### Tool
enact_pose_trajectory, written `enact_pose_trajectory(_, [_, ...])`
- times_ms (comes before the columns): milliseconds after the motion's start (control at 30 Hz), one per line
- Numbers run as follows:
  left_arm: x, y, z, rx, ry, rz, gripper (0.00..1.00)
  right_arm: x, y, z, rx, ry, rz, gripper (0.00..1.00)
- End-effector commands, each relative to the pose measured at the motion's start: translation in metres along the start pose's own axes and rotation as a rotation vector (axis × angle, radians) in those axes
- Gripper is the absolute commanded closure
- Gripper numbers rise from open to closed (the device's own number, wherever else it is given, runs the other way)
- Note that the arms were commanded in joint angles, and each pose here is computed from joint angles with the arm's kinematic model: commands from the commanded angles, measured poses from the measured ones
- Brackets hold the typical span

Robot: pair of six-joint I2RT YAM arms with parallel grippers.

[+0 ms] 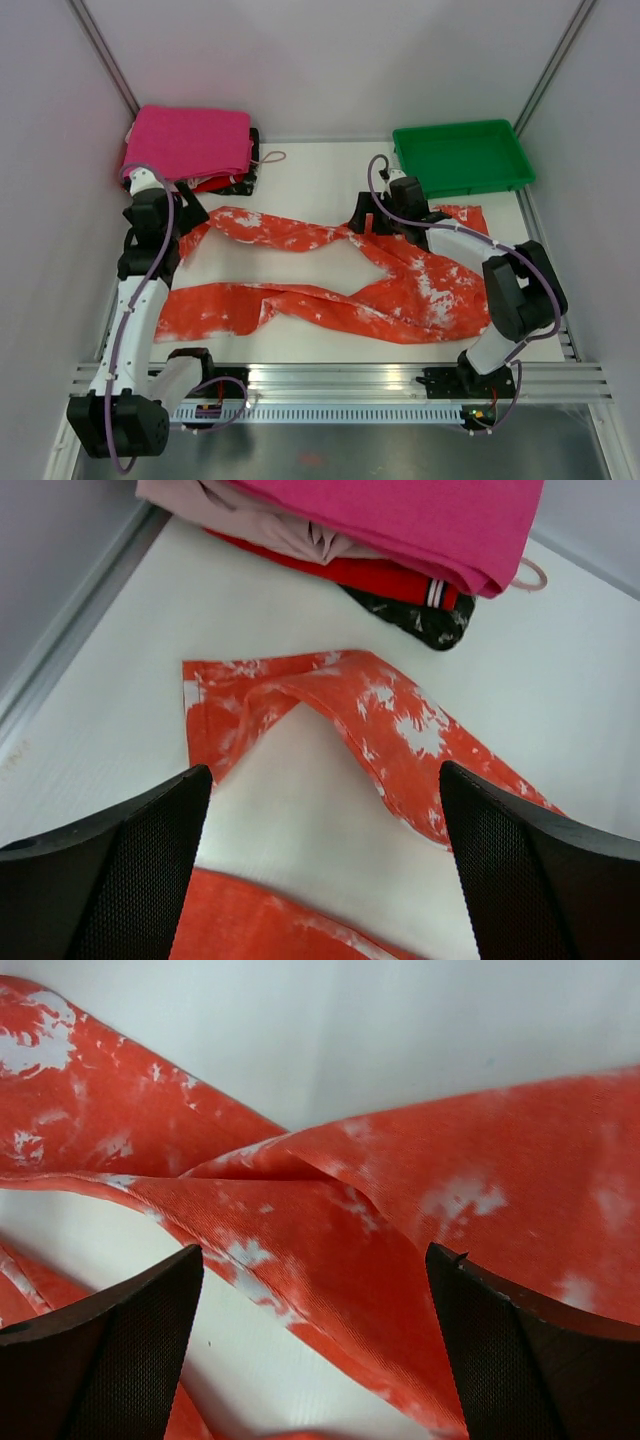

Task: Fold and stack the trousers
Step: Flatten the trousers out

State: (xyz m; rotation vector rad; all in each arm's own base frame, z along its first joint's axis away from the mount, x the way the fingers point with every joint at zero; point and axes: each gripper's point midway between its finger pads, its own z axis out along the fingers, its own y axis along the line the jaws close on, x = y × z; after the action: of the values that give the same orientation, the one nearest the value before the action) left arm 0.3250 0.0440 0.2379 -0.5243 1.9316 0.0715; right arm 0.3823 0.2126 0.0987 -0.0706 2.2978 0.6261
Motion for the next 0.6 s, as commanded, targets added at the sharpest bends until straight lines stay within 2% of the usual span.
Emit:
enact_pose_trajectory(0, [0.044,0.000,0.004,-0.019,0.151,-0.142,0.00,-0.010,0.022,0.016,-0.037,-0.033,-0.049,0.02])
enact_pose_trajectory(67, [0.058,0.003,0.005,-0.047,0.192,-0.169,0.00,0.001,0.028,0.020,-0.054,-0.028,-0.065,0.03])
enact_pose_trajectory(200, [0.089,0.008,0.005,-0.104,0.258,-0.321,0.00,0.027,0.036,0.021,-0.093,-0.007,-0.092,0.05])
enact_pose_trajectory(300, [0.097,0.012,0.005,-0.144,0.245,-0.427,0.00,0.057,0.030,0.021,-0.098,0.056,-0.094,0.16])
enact_pose_trajectory(333, [0.098,0.016,0.005,-0.171,0.235,-0.445,0.00,0.069,0.028,0.019,-0.107,0.077,-0.090,0.24])
enact_pose_trajectory(400, [0.100,0.017,0.004,-0.175,0.232,-0.470,0.00,0.074,0.026,0.013,-0.106,0.075,-0.100,0.31])
enact_pose_trajectory(467, [0.103,0.017,0.005,-0.180,0.237,-0.489,0.00,0.087,0.017,0.010,-0.081,0.090,-0.114,0.51])
enact_pose_trajectory(500, [0.103,0.017,0.005,-0.180,0.241,-0.499,0.00,0.087,0.014,0.007,-0.066,0.082,-0.128,0.69])
enact_pose_trajectory(567, [0.105,0.017,0.005,-0.183,0.251,-0.524,0.00,0.096,0.009,0.003,-0.058,0.104,-0.145,0.81])
